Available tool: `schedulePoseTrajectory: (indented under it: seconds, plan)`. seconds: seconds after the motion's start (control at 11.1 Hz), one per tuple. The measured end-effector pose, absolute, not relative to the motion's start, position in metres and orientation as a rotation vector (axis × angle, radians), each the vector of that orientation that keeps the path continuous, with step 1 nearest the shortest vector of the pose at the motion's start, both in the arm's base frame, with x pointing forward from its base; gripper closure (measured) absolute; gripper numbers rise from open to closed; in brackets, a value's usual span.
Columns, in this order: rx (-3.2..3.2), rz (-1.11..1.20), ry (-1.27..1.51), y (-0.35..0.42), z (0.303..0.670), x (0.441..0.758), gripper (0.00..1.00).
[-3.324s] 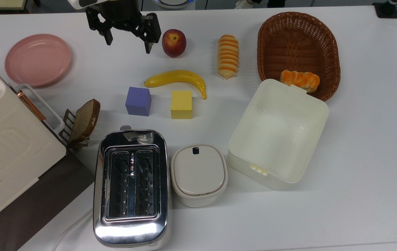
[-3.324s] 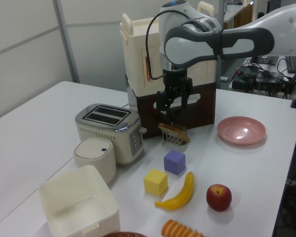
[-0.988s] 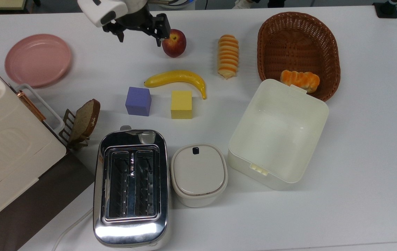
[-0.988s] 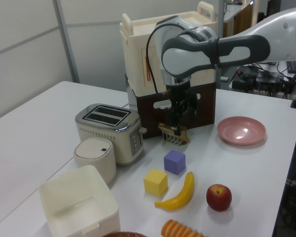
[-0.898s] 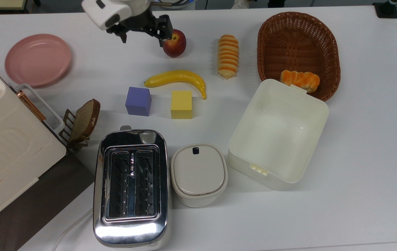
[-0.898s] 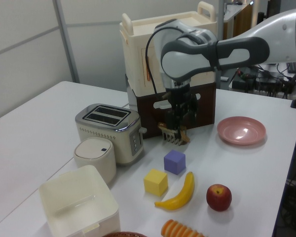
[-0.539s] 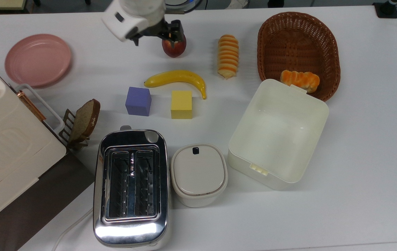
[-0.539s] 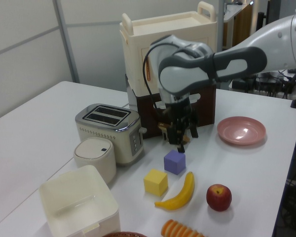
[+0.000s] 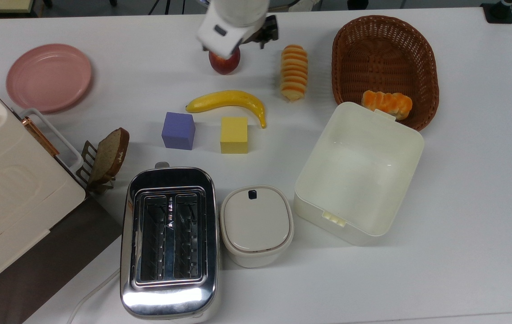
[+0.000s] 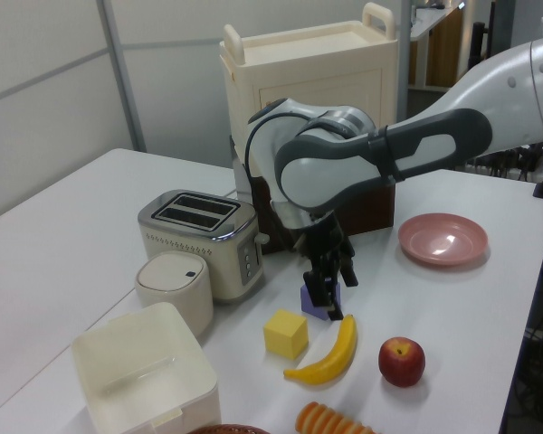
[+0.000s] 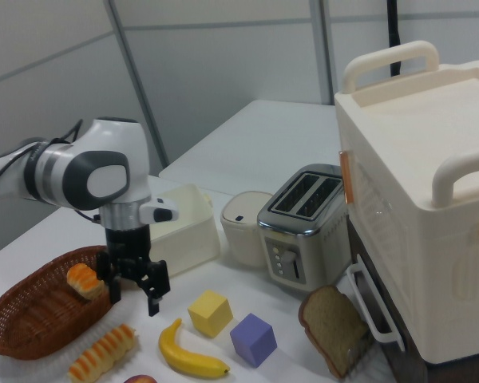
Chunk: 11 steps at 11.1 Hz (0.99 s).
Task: Put the bread in the basket
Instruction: 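Move the gripper toward the striped bread roll and lower over it, then close the gripper on the striped bread roll and lift it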
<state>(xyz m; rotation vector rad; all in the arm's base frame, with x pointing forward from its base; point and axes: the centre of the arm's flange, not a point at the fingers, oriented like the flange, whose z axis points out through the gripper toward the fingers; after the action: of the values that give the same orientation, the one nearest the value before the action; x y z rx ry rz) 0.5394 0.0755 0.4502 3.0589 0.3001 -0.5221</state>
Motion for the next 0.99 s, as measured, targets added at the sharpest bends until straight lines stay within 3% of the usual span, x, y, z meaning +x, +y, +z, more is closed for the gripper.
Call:
schedulePoseTrajectory:
  seconds: [0.27,0.63,0.99]
  plan:
    - [3.029,-0.54,0.295,0.117,0.437,0.519,0.0]
    - [3.008,-0.462,0.233,0.188,0.383,0.492,0.0]
    - [2.994,-0.456,0.138,0.218,0.329,0.493,0.0]
